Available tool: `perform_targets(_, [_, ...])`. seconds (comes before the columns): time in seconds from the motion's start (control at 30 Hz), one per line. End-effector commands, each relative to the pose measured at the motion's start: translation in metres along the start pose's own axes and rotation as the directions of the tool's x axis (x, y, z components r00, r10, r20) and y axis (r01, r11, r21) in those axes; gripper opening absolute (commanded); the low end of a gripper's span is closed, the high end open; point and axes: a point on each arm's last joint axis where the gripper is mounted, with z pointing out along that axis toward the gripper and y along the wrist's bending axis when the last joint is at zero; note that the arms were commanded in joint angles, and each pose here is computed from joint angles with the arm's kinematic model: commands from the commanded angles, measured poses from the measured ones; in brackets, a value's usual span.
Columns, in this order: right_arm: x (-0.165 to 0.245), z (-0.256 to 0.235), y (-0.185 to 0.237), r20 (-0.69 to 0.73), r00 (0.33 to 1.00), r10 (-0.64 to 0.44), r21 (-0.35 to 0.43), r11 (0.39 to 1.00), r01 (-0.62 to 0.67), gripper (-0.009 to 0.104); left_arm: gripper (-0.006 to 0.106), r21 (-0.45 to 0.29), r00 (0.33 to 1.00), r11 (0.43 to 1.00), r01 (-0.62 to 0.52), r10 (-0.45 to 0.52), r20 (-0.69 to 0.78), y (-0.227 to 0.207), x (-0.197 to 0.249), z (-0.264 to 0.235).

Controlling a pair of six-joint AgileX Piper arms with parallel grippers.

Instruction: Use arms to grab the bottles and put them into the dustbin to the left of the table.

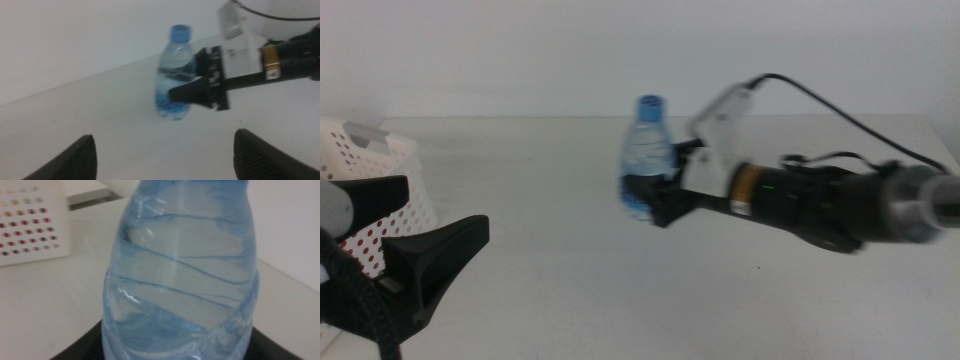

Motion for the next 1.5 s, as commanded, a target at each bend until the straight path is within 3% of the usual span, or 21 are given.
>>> perform_targets(0.0, [-0.045, 0.013, 0.012, 0.158, 0.987, -0.028, -0.074, 0.996, 0.04, 0.0, 0.09, -0.003, 0.995, 1.0, 0.013, -0.013, 0.099, 0.0, -0.016, -0.003])
perform_targets(0.23, [-0.046, 0.063, 0.039, 0.163, 0.986, -0.041, -0.178, 0.982, 0.07, 0.0, 0.09, -0.003, 0.995, 1.0, 0.013, -0.013, 0.099, 0.0, -0.016, -0.003])
perform_targets(0.47, [-0.026, 0.083, 0.058, 0.129, 0.991, -0.045, -0.232, 0.97, 0.074, 0.0, 0.09, -0.003, 0.995, 1.0, 0.013, -0.013, 0.099, 0.0, -0.016, -0.003])
perform_targets(0.57, [-0.022, 0.084, 0.06, 0.114, 0.992, -0.06, -0.239, 0.967, 0.086, 0.006, 0.09, -0.003, 0.995, 1.0, 0.013, -0.013, 0.099, 0.0, -0.016, -0.003])
perform_targets(0.67, [-0.021, 0.085, 0.06, 0.101, 0.992, -0.073, -0.237, 0.967, 0.095, 0.02, 0.09, -0.003, 0.995, 1.0, 0.013, -0.013, 0.099, 0.0, -0.016, -0.003])
perform_targets(0.73, [-0.02, 0.085, 0.06, 0.093, 0.993, -0.073, -0.233, 0.968, 0.092, 0.035, 0.09, -0.003, 0.995, 1.0, 0.013, -0.013, 0.099, 0.0, -0.016, -0.003])
perform_targets(0.8, [-0.018, 0.083, 0.059, 0.08, 0.994, -0.074, -0.231, 0.969, 0.091, 0.069, 0.09, -0.003, 0.995, 1.0, 0.013, -0.013, 0.099, 0.0, -0.016, -0.003])
perform_targets(0.87, [-0.017, 0.078, 0.056, 0.069, 0.996, -0.063, -0.225, 0.971, 0.077, 0.082, 0.09, -0.003, 0.995, 1.0, 0.013, -0.013, 0.1, 0.0, -0.016, -0.003])
perform_targets(0.93, [-0.019, 0.067, 0.053, 0.059, 0.997, -0.043, -0.215, 0.975, 0.055, 0.087, 0.09, -0.003, 0.995, 1.0, 0.013, -0.013, 0.099, 0.0, -0.016, -0.003])
perform_targets(1.23, [-0.043, -0.029, 0.046, 0.062, 0.998, -0.03, -0.132, 0.991, 0.038, 0.079, 0.09, -0.003, 0.995, 1.0, 0.013, -0.013, 0.099, 0.0, -0.016, -0.003])
perform_targets(1.47, [-0.084, -0.115, 0.057, 0.063, 0.997, -0.038, 0.033, 0.999, 0.036, 0.075, 0.09, -0.003, 0.995, 1.0, 0.013, -0.013, 0.099, 0.0, -0.016, -0.003])
